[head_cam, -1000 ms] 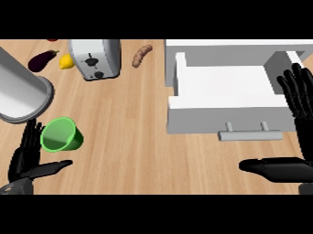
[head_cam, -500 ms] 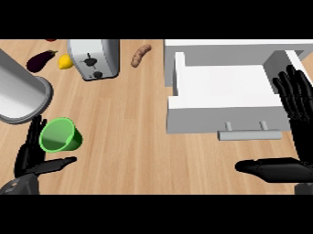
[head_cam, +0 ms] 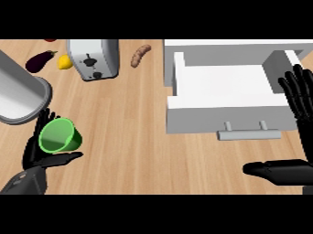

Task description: Pick up the cup, place it into the drawer and close the drawer

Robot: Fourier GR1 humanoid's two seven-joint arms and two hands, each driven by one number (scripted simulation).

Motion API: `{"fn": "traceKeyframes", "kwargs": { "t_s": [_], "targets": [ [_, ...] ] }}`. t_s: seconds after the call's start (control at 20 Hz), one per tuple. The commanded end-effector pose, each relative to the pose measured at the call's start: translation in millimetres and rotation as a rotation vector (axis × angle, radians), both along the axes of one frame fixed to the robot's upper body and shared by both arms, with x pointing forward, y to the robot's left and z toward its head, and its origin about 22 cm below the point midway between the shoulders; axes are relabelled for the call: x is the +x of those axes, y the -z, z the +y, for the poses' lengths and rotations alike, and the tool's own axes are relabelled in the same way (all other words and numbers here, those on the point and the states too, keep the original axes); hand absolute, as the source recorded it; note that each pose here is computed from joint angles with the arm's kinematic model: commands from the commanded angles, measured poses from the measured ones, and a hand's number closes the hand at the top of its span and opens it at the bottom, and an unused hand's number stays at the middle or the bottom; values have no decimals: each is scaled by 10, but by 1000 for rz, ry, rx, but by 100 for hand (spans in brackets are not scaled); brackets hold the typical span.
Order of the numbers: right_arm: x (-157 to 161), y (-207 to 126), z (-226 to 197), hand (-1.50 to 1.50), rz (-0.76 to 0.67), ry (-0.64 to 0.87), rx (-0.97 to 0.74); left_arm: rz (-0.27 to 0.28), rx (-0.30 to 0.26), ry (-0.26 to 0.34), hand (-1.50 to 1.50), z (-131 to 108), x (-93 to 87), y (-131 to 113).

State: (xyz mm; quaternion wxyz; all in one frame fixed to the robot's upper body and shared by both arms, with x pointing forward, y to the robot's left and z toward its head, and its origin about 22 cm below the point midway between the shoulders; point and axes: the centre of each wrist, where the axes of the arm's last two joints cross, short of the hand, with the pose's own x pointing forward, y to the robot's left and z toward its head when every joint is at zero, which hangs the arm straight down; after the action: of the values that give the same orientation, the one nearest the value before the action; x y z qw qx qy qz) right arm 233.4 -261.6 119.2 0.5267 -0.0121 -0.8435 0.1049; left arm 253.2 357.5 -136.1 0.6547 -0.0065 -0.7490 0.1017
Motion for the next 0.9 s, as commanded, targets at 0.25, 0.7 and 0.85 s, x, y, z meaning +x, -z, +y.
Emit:
{"fn": "traceKeyframes", "kwargs": {
  "t_s": [0.25, 0.7, 0.85],
  "targets": [
    [180, 65, -41, -150, 22, 14, 4, -139, -209, 186, 150, -285, 202, -31],
    [118, 106, -85, -150, 17, 7, -33, -225, -251, 51, 150, -229, 47, 51],
    [190, 23, -15, -150, -7, 25, -4, -285, -208, 11, 150, -337, 123, 27]
  ]
}}
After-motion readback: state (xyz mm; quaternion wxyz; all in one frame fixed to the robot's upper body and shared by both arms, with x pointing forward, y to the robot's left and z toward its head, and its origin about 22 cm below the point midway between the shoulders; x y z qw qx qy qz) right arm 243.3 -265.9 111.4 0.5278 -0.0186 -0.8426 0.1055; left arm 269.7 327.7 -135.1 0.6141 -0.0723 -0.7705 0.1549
